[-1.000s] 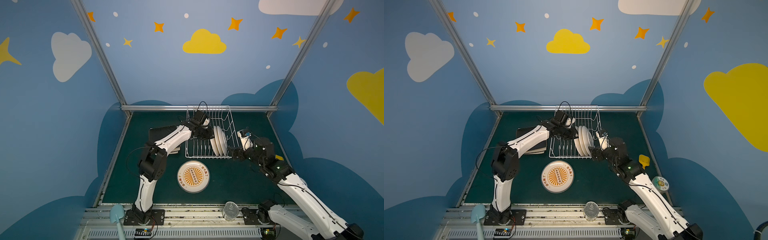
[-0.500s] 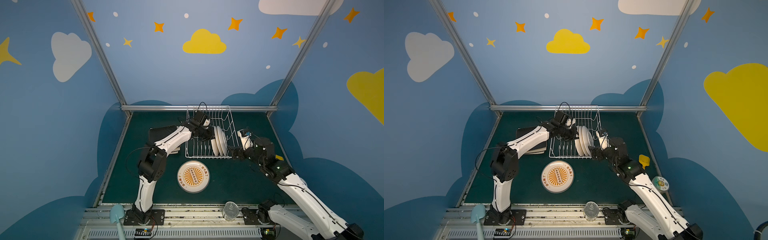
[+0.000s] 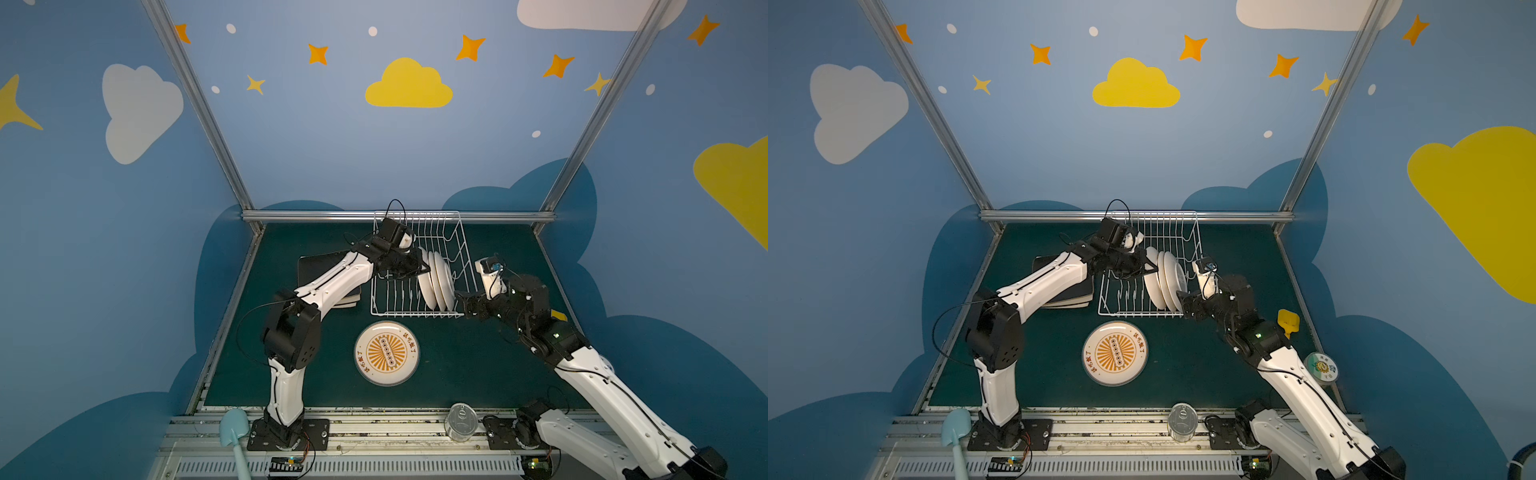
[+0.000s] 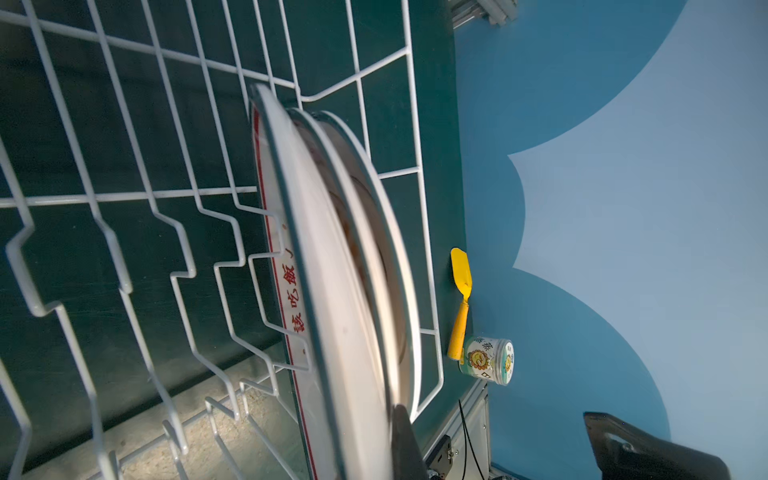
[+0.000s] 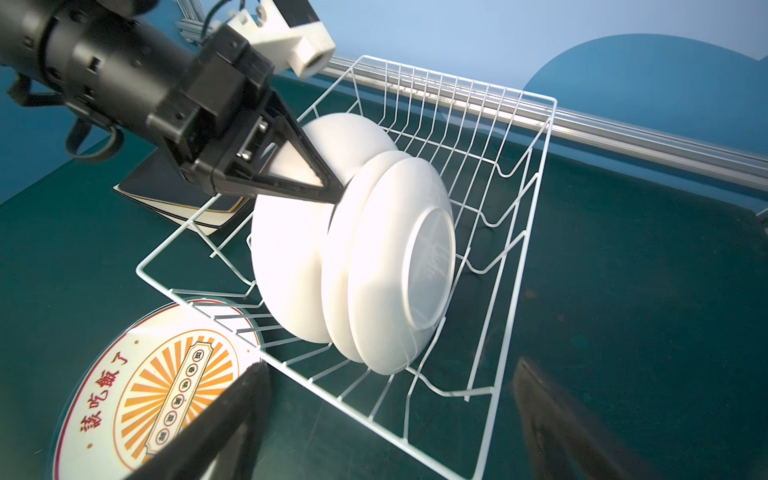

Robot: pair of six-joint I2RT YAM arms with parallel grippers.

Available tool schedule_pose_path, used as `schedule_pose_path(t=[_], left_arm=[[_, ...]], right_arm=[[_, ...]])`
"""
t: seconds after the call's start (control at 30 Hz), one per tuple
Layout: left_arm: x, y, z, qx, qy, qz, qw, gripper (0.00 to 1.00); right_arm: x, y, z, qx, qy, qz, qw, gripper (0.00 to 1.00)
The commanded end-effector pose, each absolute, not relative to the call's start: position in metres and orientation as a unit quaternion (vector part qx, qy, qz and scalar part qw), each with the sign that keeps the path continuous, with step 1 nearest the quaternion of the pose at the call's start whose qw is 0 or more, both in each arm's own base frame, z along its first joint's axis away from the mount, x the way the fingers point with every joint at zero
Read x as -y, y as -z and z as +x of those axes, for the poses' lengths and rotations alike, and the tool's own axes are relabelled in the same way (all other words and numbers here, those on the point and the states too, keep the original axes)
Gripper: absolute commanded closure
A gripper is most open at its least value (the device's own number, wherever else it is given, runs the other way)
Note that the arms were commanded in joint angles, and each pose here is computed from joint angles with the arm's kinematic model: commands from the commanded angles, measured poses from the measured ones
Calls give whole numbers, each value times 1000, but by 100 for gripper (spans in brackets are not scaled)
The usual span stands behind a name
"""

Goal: Unload the plates from the dish rack

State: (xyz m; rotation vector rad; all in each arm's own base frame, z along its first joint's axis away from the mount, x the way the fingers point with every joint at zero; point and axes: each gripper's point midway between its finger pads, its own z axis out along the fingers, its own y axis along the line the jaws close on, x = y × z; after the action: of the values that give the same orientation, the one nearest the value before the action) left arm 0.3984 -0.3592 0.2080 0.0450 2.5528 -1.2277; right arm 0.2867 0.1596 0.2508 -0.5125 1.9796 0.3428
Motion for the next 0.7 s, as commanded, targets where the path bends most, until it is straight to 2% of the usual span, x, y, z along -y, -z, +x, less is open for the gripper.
schedule_pose_path(t=[0.0,0.67], left_arm=[[356,-247,395,-871,454,28,183,97],[323,-267,383,-850,490,5,196,97]], right_arm=[[-158,-256,292,-819,-143,-199,519,9],[-162,-259,298,-818,-155,-186,522,9]])
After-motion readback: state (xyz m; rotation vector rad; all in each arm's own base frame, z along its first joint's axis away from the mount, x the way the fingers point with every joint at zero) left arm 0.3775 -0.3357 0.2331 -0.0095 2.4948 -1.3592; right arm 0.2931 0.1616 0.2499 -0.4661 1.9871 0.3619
